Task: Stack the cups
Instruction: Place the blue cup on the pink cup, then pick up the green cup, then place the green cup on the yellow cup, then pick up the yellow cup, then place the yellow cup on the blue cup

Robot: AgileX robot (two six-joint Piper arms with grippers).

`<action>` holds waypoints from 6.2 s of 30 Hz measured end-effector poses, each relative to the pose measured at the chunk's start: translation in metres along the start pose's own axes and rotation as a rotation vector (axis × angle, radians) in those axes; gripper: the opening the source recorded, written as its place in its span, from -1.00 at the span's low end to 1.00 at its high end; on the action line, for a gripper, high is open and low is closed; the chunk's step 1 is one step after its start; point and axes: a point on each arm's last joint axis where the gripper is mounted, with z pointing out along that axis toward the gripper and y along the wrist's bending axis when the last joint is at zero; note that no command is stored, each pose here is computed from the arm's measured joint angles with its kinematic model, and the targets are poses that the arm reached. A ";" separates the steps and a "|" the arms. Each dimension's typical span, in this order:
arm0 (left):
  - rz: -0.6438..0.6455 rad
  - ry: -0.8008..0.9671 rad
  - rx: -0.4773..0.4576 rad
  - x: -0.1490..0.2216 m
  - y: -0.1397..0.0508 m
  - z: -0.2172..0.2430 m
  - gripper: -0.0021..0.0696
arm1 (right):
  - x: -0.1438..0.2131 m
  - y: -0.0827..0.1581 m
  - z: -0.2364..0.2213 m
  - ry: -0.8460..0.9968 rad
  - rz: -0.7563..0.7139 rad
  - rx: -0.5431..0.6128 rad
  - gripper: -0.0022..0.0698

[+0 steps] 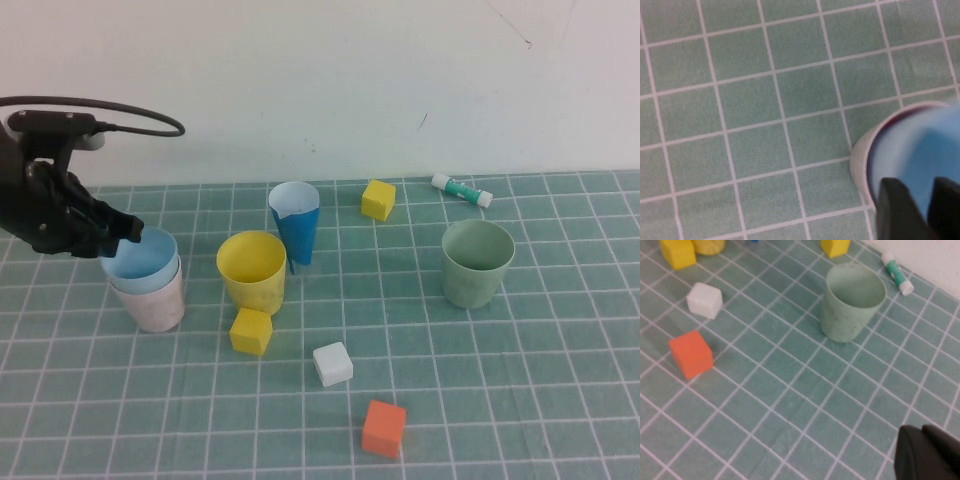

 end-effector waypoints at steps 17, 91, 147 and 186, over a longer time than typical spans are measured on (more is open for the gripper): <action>0.077 -0.281 -0.101 -0.008 -0.004 -0.105 -0.89 | -0.064 -0.029 0.067 0.012 -0.035 -0.385 -0.95; 0.091 -0.871 -0.170 0.227 -0.023 -0.155 -0.94 | -0.220 0.082 0.347 0.108 -0.570 -0.489 -0.89; 0.075 -0.832 -0.155 0.229 -0.023 -0.152 -0.94 | -0.201 0.096 0.392 0.057 -0.677 -0.560 0.38; 0.074 -0.858 -0.157 0.228 -0.023 -0.154 -0.95 | -0.270 0.084 0.322 -0.175 -0.615 -0.516 -0.78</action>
